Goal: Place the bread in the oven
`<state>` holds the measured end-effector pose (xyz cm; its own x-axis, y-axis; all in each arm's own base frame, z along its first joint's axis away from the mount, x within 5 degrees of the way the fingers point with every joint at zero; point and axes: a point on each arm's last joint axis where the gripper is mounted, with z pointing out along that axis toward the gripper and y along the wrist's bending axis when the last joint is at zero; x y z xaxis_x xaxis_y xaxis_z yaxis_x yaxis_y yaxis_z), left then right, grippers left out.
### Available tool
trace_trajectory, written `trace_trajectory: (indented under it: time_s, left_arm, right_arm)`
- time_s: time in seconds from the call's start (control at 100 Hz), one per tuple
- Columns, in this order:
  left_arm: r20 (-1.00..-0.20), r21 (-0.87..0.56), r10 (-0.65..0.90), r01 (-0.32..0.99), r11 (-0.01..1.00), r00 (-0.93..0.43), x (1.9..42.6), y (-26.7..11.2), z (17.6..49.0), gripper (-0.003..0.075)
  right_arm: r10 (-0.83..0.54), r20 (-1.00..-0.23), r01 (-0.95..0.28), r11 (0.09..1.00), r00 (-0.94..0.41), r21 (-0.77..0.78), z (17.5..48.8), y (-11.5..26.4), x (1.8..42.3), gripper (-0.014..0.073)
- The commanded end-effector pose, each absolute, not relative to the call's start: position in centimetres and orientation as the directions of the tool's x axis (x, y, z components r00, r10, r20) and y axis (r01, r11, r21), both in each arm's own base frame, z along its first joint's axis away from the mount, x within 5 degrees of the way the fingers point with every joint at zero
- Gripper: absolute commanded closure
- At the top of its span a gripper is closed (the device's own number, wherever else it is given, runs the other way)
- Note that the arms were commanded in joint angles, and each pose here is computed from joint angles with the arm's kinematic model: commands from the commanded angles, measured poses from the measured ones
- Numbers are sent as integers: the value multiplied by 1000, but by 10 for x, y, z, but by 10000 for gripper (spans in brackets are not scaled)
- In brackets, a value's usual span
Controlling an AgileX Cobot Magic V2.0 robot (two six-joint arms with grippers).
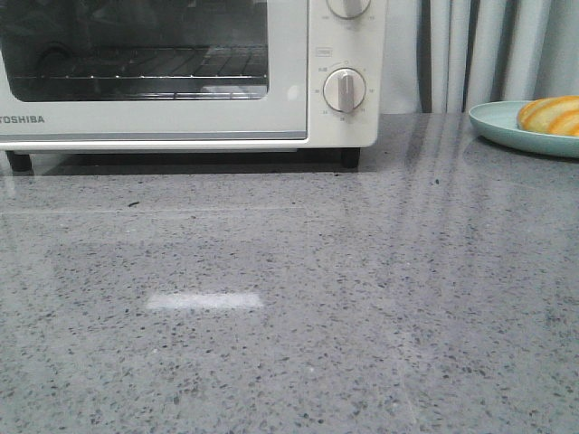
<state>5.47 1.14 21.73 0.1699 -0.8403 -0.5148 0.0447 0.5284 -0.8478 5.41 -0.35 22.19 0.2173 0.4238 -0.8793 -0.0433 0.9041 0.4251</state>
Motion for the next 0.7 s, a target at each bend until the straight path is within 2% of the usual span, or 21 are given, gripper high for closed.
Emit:
trace_trajectory:
  time_s: [0.0,0.15,0.32,0.45,0.55,0.69]
  left_arm:
    - [-512,-843,-840,81,532,180,52,11,222,741]
    - [-772,-595,-621,187,781,135,43,-5,263,741]
    - [-942,-297,-322,212,931,97,46,-15,325,741]
    - [-976,-176,-202,249,952,85,63,-20,367,741]
    - [-987,-122,-149,313,942,63,85,-27,394,741]
    - [-999,-22,-34,413,911,22,123,-47,416,741]
  right_arm:
    - [470,-814,-98,879,340,466,241,-5,47,664]
    - [458,-860,-87,889,224,451,269,-1,39,664]
    - [270,-958,-63,962,99,265,309,3,26,664]
    - [158,-987,-90,983,-21,160,328,5,28,664]
    - [150,-987,-117,981,-66,157,336,7,35,664]
    - [146,-984,-130,979,-98,158,336,8,42,664]
